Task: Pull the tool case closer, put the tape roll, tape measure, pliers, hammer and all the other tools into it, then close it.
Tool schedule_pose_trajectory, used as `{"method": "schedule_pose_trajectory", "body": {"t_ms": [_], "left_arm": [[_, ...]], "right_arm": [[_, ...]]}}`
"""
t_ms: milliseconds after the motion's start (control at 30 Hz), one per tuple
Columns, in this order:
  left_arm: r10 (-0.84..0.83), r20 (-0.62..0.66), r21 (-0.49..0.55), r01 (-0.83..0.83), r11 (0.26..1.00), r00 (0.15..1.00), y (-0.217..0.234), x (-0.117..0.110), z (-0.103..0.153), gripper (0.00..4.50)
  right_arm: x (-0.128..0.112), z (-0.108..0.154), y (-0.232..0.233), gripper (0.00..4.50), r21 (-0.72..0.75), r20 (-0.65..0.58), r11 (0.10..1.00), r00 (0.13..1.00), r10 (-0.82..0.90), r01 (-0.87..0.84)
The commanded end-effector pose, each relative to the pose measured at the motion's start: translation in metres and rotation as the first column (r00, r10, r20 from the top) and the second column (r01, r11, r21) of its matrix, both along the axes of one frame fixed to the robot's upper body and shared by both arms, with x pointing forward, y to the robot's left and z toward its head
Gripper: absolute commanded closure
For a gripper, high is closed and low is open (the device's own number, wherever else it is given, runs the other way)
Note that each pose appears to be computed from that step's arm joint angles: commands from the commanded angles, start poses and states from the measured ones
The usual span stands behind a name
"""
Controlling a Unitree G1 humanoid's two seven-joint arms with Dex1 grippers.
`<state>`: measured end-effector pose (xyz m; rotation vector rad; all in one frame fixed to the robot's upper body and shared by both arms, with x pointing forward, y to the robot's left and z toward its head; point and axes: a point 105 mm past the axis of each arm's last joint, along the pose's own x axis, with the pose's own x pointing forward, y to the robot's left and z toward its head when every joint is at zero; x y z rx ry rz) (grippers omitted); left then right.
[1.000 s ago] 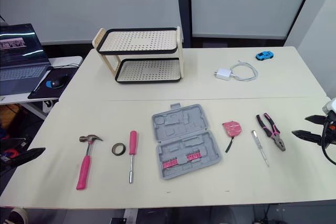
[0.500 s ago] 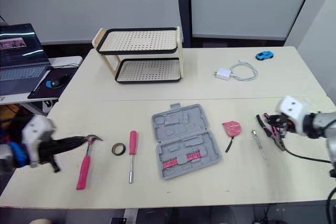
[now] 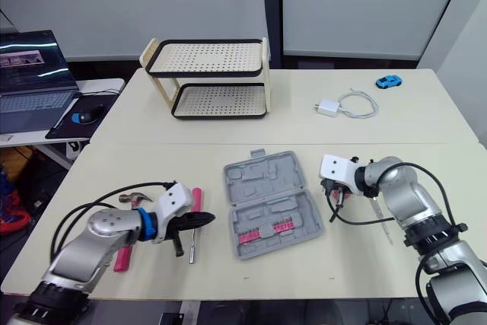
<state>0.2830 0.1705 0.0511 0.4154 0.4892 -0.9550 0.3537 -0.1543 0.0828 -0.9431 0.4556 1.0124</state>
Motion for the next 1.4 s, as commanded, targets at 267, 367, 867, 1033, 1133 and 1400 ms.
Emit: {"method": "schedule_pose_trajectory", "body": {"t_ms": [267, 367, 867, 1033, 1133, 1400], "left_arm": [[0.018, 0.032, 0.077, -0.020, 0.997, 0.999, -0.015, 0.020, -0.018, 4.50], [0.025, 0.036, 0.076, -0.027, 0.997, 0.999, -0.020, 0.024, -0.021, 4.50], [-0.027, -0.027, 0.012, 0.027, 1.000, 0.999, -0.051, 0.029, -0.024, 4.50], [-0.070, -0.031, 0.025, 0.071, 0.997, 0.997, -0.057, 0.027, -0.024, 4.50], [-0.094, -0.034, 0.043, 0.096, 0.994, 0.995, -0.057, 0.024, -0.024, 4.50], [-0.210, -0.103, 0.022, 0.213, 0.977, 0.972, -0.067, 0.003, -0.026, 4.50]], "right_arm": [[0.017, -0.006, 0.016, 4.48, -0.067, 0.046, 0.997, 0.998, 0.048, -0.045], [0.018, -0.011, 0.023, 4.48, -0.056, 0.038, 0.997, 0.998, 0.059, -0.057], [0.000, -0.016, 0.057, 4.48, 0.002, -0.042, 0.990, 0.989, 0.140, -0.140], [-0.016, -0.024, 0.054, 4.48, 0.016, -0.087, 0.992, 0.988, 0.128, -0.127], [-0.023, -0.026, 0.051, 4.48, 0.018, -0.093, 0.994, 0.990, 0.108, -0.107], [-0.042, -0.024, 0.041, 4.48, 0.022, -0.102, 0.998, 0.992, 0.067, -0.066]]}}
